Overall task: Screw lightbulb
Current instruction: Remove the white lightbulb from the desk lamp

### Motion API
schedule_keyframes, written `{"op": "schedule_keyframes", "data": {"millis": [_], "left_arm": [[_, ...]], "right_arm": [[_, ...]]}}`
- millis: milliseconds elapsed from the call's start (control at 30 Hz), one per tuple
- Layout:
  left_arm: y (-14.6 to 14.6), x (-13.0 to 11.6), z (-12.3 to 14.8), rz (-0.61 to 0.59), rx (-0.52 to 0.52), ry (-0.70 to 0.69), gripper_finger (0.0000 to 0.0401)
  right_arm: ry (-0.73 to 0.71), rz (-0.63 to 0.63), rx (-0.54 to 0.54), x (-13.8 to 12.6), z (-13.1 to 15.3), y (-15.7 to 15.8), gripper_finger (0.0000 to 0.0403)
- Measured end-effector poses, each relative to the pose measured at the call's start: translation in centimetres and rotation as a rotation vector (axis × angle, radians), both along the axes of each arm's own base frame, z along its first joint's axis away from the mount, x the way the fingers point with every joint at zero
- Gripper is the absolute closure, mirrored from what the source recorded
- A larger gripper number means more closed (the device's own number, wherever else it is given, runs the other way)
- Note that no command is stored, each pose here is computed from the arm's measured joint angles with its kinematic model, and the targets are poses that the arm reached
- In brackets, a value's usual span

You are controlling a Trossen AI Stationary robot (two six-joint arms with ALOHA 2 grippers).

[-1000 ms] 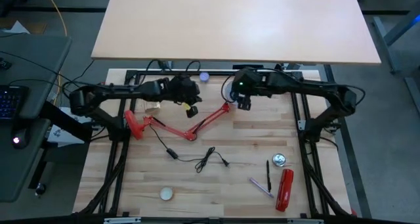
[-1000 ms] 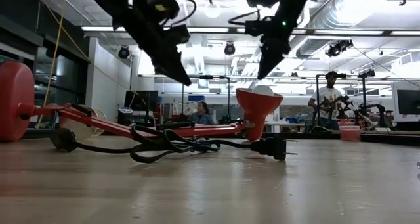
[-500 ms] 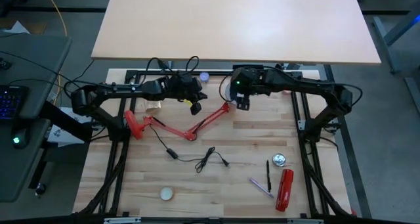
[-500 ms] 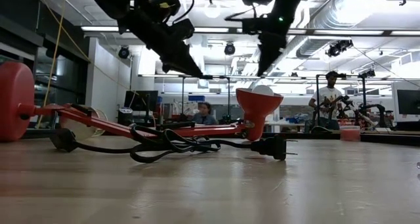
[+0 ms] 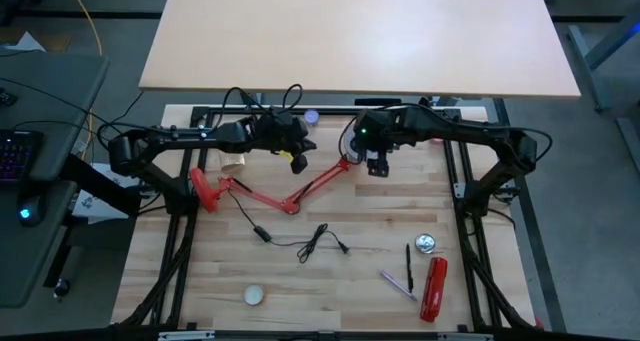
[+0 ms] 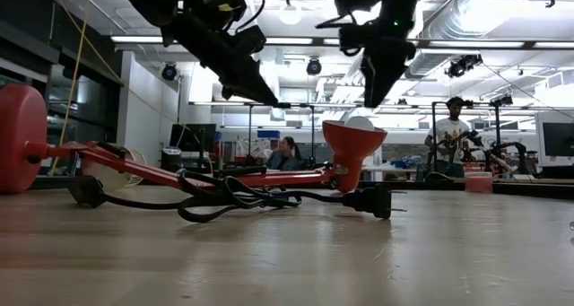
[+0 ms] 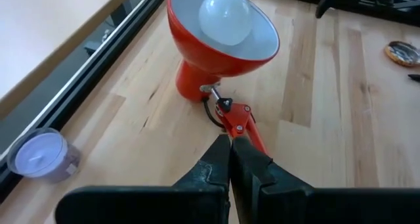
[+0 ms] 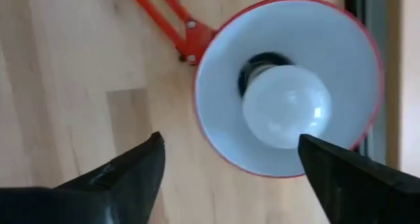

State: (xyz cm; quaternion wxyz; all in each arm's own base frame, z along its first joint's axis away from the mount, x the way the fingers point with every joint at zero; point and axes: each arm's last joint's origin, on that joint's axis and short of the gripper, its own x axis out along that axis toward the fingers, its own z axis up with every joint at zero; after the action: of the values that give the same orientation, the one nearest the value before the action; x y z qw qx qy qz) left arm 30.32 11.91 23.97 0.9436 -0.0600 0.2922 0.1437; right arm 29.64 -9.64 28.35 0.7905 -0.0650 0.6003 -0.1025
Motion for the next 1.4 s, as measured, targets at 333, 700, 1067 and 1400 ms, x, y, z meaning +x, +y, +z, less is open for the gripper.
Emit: {"op": "schedule_keyframes", "data": {"millis": [333, 700, 1067, 1400], "left_arm": [[0.5, -0.2, -0.1, 0.013, 0.012, 0.012, 0.0401], [0.6, 0.1, -1.3, -0.016, 0.046, 0.004, 0.0401], [0.2, 0.2, -2.6, 0.038, -0.05, -0.03, 0.0401], [-1.2, 1.2, -4.0, 0.011, -0.107, 0.007, 0.0401]], "right_arm": [[-0.002, -0.205, -0.116, -0.3, 0.2, -0.8, 0.0009], [0.018, -0.066, -0.131, -0.3, -1.5, -1.8, 0.0008], [0.019, 0.095, -0.112, 1.1, -3.2, -2.9, 0.0008], [0.102, 0.164, -0.144, 1.8, -4.9, -3.5, 0.001]]}}
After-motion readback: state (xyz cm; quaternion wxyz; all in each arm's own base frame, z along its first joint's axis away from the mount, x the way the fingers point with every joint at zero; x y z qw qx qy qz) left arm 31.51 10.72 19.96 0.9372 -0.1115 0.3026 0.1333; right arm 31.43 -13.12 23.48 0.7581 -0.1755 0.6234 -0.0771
